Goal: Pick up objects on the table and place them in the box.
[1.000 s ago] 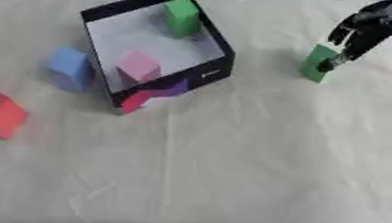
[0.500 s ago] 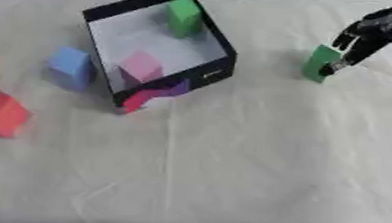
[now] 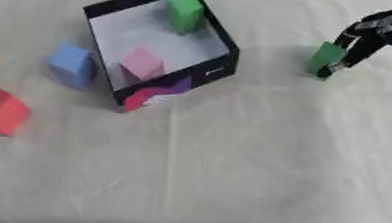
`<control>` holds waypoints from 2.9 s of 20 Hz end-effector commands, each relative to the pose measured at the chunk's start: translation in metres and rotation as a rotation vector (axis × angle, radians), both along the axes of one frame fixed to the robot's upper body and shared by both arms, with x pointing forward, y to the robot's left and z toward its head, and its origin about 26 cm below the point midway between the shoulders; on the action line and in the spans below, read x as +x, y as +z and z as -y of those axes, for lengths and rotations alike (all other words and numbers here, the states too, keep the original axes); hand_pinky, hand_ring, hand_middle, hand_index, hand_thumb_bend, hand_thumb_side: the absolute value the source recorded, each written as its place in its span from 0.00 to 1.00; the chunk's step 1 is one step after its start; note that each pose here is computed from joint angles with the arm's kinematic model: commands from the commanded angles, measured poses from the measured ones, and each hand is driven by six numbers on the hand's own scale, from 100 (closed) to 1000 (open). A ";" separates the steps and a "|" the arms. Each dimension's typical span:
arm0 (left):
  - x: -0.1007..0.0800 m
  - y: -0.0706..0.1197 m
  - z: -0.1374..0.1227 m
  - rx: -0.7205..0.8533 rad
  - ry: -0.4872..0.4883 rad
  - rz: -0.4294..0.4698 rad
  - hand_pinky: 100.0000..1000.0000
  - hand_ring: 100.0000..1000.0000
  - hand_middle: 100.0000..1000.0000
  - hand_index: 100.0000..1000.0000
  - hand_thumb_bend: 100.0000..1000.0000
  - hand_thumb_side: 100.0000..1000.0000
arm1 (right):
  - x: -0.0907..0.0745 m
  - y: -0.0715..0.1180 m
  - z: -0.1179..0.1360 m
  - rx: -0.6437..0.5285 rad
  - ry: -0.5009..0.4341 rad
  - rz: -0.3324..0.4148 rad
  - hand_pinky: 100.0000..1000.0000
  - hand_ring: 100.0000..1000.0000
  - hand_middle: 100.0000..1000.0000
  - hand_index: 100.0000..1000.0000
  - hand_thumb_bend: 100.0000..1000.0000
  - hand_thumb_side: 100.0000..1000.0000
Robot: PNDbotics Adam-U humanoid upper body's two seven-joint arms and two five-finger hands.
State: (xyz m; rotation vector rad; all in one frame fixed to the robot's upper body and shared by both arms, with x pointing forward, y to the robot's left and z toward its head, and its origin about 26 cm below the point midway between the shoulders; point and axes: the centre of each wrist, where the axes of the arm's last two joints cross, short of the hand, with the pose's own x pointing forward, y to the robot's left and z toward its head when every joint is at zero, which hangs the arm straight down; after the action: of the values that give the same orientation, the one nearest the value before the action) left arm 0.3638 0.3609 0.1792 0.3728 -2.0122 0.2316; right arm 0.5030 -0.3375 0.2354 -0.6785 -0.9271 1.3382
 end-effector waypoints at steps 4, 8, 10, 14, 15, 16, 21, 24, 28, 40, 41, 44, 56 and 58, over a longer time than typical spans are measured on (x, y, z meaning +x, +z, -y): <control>0.001 0.014 0.001 0.009 -0.013 0.036 0.77 0.79 0.76 0.79 0.77 0.63 | 0.000 0.009 0.002 0.001 -0.046 0.065 0.77 0.80 0.71 0.77 0.58 0.19; 0.000 0.013 0.001 0.007 -0.012 0.033 0.77 0.79 0.76 0.79 0.77 0.63 | -0.003 0.010 0.011 0.011 -0.111 0.145 0.73 0.70 0.54 0.62 0.55 0.11; 0.000 0.012 0.000 0.008 -0.011 0.032 0.77 0.79 0.76 0.79 0.77 0.63 | -0.006 0.012 0.016 0.026 -0.137 0.191 0.71 0.65 0.48 0.56 0.42 0.05; 0.000 0.012 0.000 0.008 -0.010 0.030 0.77 0.79 0.76 0.79 0.77 0.63 | -0.009 0.018 0.016 0.080 -0.164 0.252 0.68 0.59 0.43 0.50 0.32 0.04; 0.000 0.012 0.000 0.009 -0.010 0.029 0.77 0.79 0.76 0.79 0.77 0.63 | -0.009 0.019 0.015 0.090 -0.163 0.258 0.67 0.58 0.42 0.49 0.31 0.04; 0.000 0.012 0.000 0.010 -0.009 0.028 0.77 0.79 0.76 0.79 0.77 0.63 | -0.010 0.022 0.013 0.096 -0.158 0.263 0.67 0.58 0.42 0.49 0.31 0.04; 0.000 0.011 -0.001 0.014 -0.008 0.024 0.77 0.79 0.75 0.79 0.77 0.63 | -0.012 0.038 0.007 0.106 -0.125 0.286 0.66 0.58 0.41 0.49 0.33 0.02; -0.001 0.011 -0.003 0.019 -0.003 0.021 0.77 0.79 0.75 0.79 0.77 0.63 | -0.016 0.053 0.003 0.095 -0.093 0.305 0.66 0.58 0.42 0.49 0.35 0.01; -0.002 0.011 -0.005 0.027 0.003 0.021 0.77 0.79 0.75 0.79 0.76 0.63 | -0.022 0.086 -0.017 0.092 0.004 0.366 0.66 0.58 0.42 0.50 0.36 0.00; 0.005 0.008 0.012 0.007 -0.043 0.016 0.76 0.78 0.75 0.78 0.76 0.63 | -0.040 0.140 -0.207 0.122 0.422 0.623 0.68 0.59 0.45 0.52 0.39 0.00; 0.007 0.008 0.016 0.003 -0.055 0.018 0.76 0.78 0.75 0.78 0.76 0.63 | -0.041 0.137 -0.220 0.127 0.444 0.633 0.68 0.59 0.45 0.52 0.40 0.00; 0.015 0.009 0.035 -0.007 -0.110 0.021 0.76 0.78 0.75 0.78 0.76 0.63 | -0.039 0.118 -0.250 0.107 0.478 0.634 0.68 0.60 0.46 0.52 0.39 0.00; 0.026 -0.001 0.072 -0.011 -0.214 -0.005 0.76 0.78 0.75 0.78 0.75 0.63 | -0.015 0.046 -0.270 -0.005 0.438 0.553 0.69 0.61 0.47 0.55 0.43 0.00; 0.026 -0.001 0.073 -0.009 -0.218 -0.006 0.76 0.78 0.75 0.78 0.75 0.63 | -0.015 0.043 -0.269 -0.028 0.434 0.562 0.70 0.64 0.52 0.61 0.47 0.00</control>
State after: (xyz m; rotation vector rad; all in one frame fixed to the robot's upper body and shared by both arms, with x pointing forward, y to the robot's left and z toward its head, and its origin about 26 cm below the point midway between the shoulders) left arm 0.3891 0.2871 0.1661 0.1370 -1.9913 0.1250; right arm 0.4891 -0.0693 0.2669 -0.8946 -1.5509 1.5781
